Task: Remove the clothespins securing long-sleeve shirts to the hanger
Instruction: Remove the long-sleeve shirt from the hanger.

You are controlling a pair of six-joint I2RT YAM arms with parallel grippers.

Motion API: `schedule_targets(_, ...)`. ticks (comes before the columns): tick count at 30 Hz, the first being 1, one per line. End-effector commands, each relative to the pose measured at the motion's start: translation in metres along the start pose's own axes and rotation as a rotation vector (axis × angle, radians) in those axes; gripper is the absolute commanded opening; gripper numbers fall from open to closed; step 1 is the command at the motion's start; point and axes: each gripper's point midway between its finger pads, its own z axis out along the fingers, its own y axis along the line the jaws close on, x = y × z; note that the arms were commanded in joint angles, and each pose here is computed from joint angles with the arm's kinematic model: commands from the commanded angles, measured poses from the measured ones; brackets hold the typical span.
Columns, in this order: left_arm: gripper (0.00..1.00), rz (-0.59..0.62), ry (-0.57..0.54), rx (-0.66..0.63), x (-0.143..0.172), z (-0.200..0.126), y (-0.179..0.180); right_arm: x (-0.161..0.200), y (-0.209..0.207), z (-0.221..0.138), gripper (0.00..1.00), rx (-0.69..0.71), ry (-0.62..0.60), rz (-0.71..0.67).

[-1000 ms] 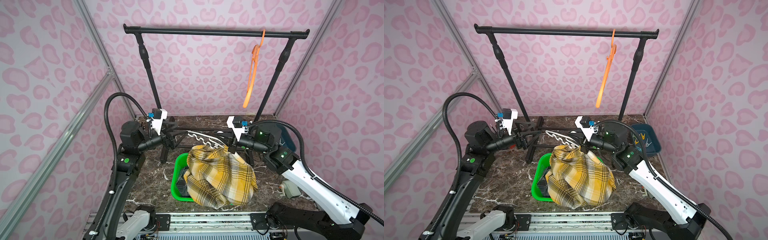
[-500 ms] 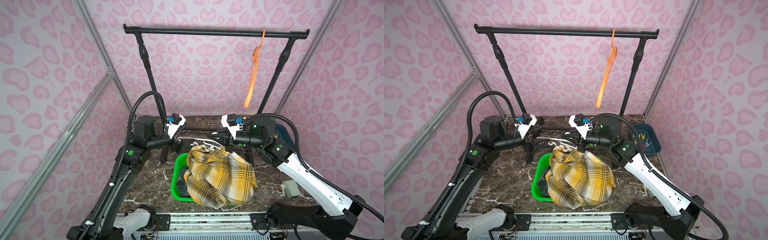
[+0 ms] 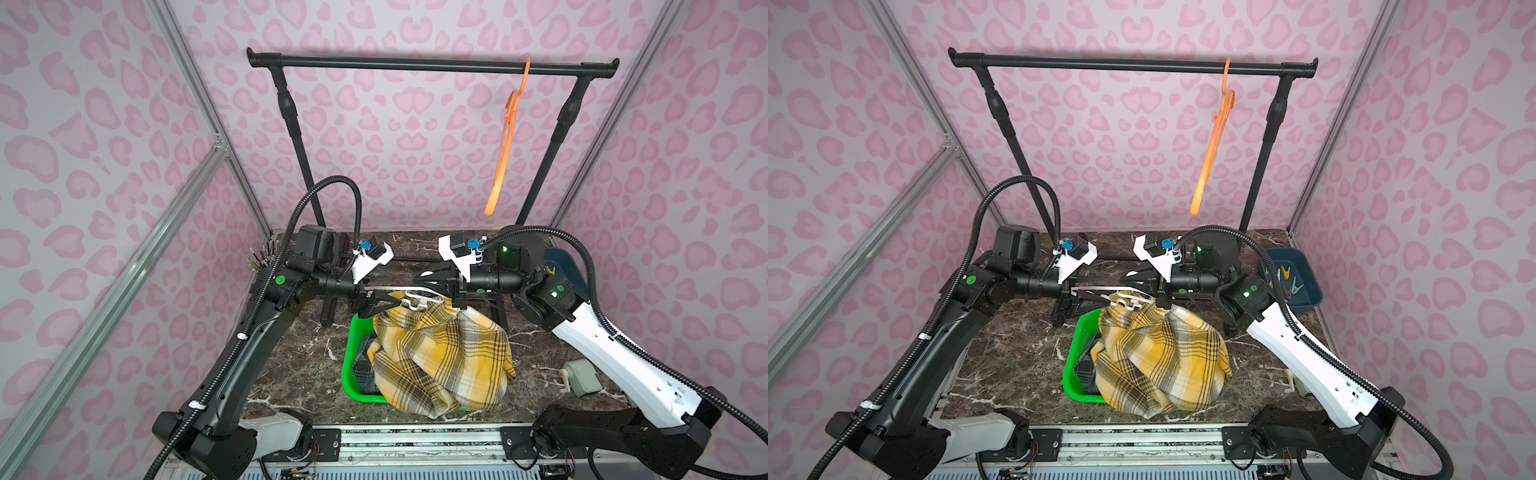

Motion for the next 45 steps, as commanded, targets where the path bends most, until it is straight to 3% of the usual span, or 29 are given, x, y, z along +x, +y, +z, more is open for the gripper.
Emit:
schedule_targets(1, 0.72, 0.001, 0.034, 0.009, 0.007, 0.006, -0.002, -0.010, -0.001, 0.002, 0.00, -0.006, -0.035, -0.029)
schedule_targets(2, 0.64, 0.001, 0.044, -0.006, 0.008, 0.008, 0.001, -0.011, -0.001, 0.003, 0.00, -0.010, -0.040, -0.027)
schedule_targets(5, 0.04, 0.007, 0.053, -0.048, 0.009, 0.008, 0.007, -0.012, -0.003, 0.004, 0.00, -0.013, -0.044, -0.025)
schedule_targets(14, 0.04, 0.058, 0.041, -0.127, 0.008, -0.003, 0.009, -0.004, -0.008, 0.006, 0.00, 0.011, -0.028, 0.005)
schedule_targets(15, 0.04, 0.058, 0.040, -0.123, 0.008, -0.003, 0.008, -0.001, -0.009, 0.007, 0.06, 0.020, -0.023, 0.015)
schedule_targets(19, 0.04, 0.055, 0.066, -0.103, 0.011, -0.002, 0.006, 0.014, -0.017, 0.001, 0.59, 0.105, 0.018, 0.054)
schedule_targets(22, 0.04, 0.054, 0.074, -0.098, 0.011, -0.002, 0.006, 0.029, -0.020, -0.012, 0.83, 0.192, 0.053, 0.085)
schedule_targets(28, 0.04, 0.056, 0.072, -0.099, 0.010, -0.003, 0.005, 0.069, -0.041, -0.063, 0.90, 0.542, 0.108, 0.191)
schedule_targets(36, 0.04, 0.052, 0.072, -0.105, 0.008, -0.003, 0.007, 0.143, -0.071, -0.131, 0.90, 1.000, 0.254, 0.382)
schedule_targets(41, 0.04, 0.080, 0.040, -0.137, 0.001, -0.011, 0.005, 0.175, -0.070, -0.161, 0.90, 1.100, 0.168, 0.566)
schedule_targets(43, 0.04, 0.099, 0.012, -0.135, -0.006, -0.016, -0.002, 0.184, -0.068, -0.163, 0.83, 1.075, 0.114, 0.628)
schedule_targets(44, 0.04, 0.107, 0.003, -0.134, -0.009, -0.018, -0.005, 0.187, -0.068, -0.163, 0.74, 1.063, 0.088, 0.658)
schedule_targets(45, 0.04, 0.111, -0.003, -0.137, -0.011, -0.020, -0.006, 0.190, -0.068, -0.160, 0.58, 1.040, 0.067, 0.677)
